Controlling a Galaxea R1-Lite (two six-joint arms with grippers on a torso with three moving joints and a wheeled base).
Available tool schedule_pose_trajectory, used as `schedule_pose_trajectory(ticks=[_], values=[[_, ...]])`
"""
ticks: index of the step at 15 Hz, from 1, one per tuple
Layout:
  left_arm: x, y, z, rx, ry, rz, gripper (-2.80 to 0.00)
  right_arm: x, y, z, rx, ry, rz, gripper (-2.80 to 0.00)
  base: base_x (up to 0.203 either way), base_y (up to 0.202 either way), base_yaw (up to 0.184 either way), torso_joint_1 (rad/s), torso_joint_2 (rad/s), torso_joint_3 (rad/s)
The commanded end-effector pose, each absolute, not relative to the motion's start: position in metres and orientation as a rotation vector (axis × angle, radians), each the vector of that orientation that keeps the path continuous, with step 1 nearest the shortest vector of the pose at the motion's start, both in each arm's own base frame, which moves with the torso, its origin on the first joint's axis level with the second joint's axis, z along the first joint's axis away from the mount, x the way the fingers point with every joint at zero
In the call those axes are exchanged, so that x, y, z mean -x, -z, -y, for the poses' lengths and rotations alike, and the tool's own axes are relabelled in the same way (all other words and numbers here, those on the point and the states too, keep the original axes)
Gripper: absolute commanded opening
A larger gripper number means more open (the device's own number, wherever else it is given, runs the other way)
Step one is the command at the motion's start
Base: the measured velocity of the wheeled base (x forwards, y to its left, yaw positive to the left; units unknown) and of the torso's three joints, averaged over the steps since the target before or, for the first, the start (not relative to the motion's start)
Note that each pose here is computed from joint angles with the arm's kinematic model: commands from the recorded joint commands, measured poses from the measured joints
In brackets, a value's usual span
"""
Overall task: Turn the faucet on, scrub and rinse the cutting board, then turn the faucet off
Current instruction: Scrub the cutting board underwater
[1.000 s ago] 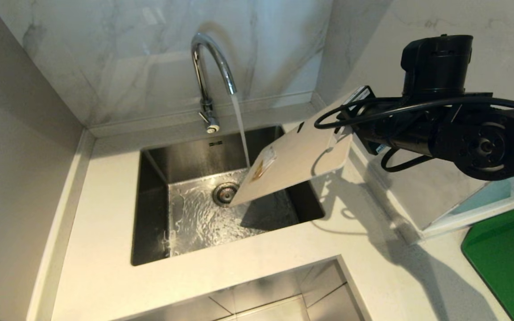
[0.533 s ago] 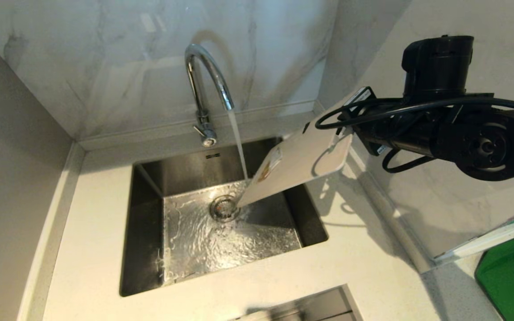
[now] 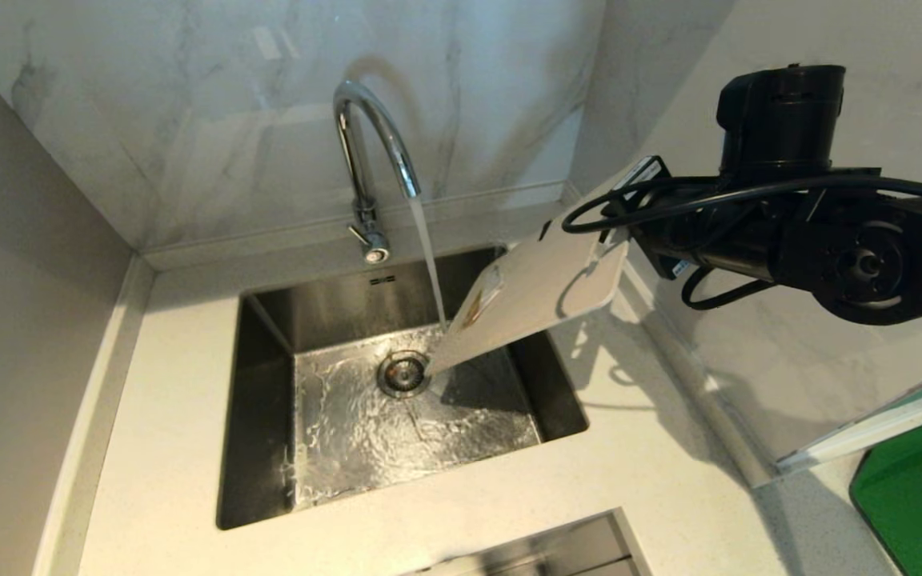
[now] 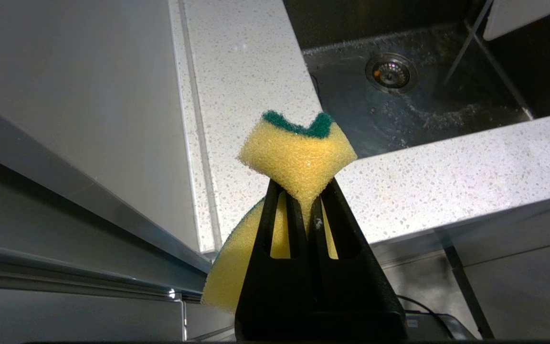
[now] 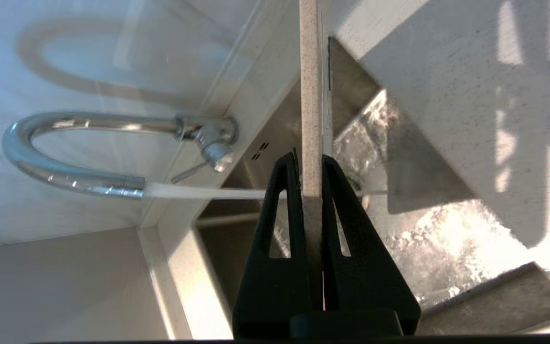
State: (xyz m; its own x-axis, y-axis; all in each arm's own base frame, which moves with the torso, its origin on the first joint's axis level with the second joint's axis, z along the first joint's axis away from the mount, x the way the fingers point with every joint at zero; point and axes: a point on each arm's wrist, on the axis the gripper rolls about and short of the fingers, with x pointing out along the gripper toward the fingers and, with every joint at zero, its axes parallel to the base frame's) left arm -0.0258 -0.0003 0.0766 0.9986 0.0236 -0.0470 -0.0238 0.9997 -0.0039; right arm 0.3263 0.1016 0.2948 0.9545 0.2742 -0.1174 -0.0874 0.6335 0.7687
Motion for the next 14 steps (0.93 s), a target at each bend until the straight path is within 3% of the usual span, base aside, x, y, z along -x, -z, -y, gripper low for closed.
schedule_pose_trajectory(ticks=[1,7,14], values=[[0.026,-0.077,0.0,0.005,-0.025,-0.044,-2.8,-0.329,-0.292,-0.105,-0.892,-0.281,-0.275,-2.8,0.0,0.0,0.0,0.0,0.0,0.0],[0.026,-0.077,0.0,0.005,-0.025,-0.043,-2.8,-0.356,-0.279,-0.117,-0.991,-0.429,-0.277,-2.8,0.0,0.0,0.0,0.0,0.0,0.0],[0.026,-0.077,0.0,0.005,-0.025,-0.043,-2.8,-0.377,-0.254,-0.126,-1.019,-0.429,-0.334,-2.8,0.0,0.0,0.0,0.0,0.0,0.0]])
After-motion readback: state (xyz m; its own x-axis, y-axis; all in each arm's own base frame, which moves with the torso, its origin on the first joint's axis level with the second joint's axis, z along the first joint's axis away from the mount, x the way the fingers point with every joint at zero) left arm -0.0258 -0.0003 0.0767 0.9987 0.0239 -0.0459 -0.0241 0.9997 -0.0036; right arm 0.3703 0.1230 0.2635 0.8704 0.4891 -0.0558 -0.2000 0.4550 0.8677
